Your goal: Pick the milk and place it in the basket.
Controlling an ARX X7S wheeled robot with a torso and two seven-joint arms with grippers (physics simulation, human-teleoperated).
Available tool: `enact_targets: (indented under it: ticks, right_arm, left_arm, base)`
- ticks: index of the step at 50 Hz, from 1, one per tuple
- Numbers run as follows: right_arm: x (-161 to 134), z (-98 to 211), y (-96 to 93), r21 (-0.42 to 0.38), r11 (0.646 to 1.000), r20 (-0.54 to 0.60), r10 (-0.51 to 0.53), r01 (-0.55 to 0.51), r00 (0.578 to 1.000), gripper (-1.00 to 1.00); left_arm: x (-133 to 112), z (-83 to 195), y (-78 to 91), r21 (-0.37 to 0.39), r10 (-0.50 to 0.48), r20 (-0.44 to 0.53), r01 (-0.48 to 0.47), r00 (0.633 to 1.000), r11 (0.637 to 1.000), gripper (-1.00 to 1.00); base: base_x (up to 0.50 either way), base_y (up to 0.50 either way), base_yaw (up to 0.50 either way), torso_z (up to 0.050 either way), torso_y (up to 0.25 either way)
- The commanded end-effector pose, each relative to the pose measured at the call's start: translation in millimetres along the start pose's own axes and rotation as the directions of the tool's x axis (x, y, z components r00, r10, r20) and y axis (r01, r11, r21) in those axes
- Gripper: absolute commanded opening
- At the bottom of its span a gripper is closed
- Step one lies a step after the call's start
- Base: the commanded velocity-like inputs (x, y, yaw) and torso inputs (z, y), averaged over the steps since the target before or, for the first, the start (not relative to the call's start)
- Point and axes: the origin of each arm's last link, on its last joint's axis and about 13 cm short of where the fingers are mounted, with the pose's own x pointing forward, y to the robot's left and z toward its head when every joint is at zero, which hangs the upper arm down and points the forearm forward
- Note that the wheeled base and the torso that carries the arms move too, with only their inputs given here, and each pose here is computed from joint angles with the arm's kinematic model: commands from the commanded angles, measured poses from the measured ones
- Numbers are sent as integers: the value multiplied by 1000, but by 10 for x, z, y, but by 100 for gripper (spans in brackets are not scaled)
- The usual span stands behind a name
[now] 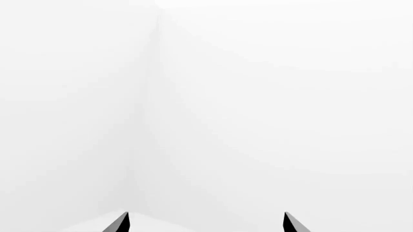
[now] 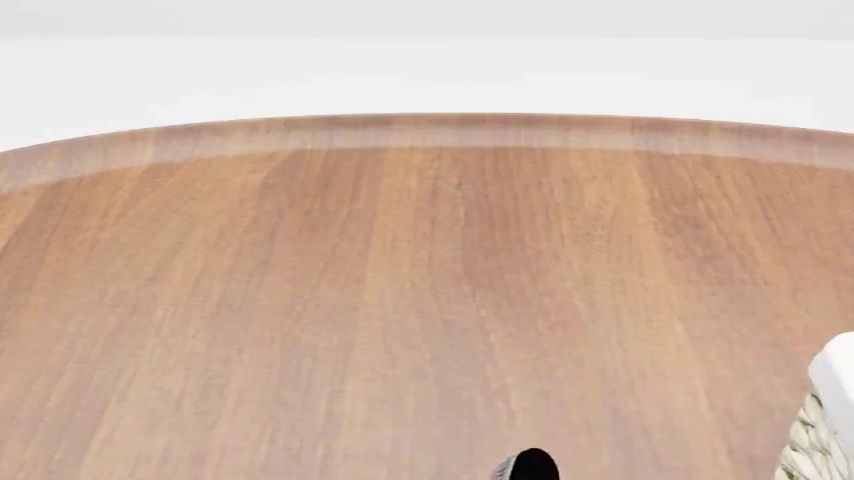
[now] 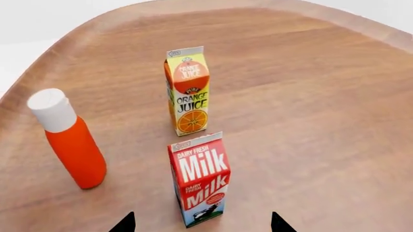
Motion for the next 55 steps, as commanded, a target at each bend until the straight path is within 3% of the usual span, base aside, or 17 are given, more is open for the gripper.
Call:
enact_targets:
  ticks: [1,35,55]
  right_arm:
    - [200,5,-110,-10,999,-4,44,-44,999,100]
    - [609,-36,-281,4,994,-56,110,-110,992,100]
    - [649,-48,-240,-31,993,-83,108,-110,991,100]
  left_arm:
    - [-13,-3,19,9,2,12,-2,1000,1000,100]
    - [-14,-8,23,5,1,11,-1,1000,1000,100]
    - [-18,-9,28,5,1,10,-1,1000,1000,100]
  base:
    - [0,0,0,0,0]
    - [0,0,0,0,0]
    - [0,0,0,0,0]
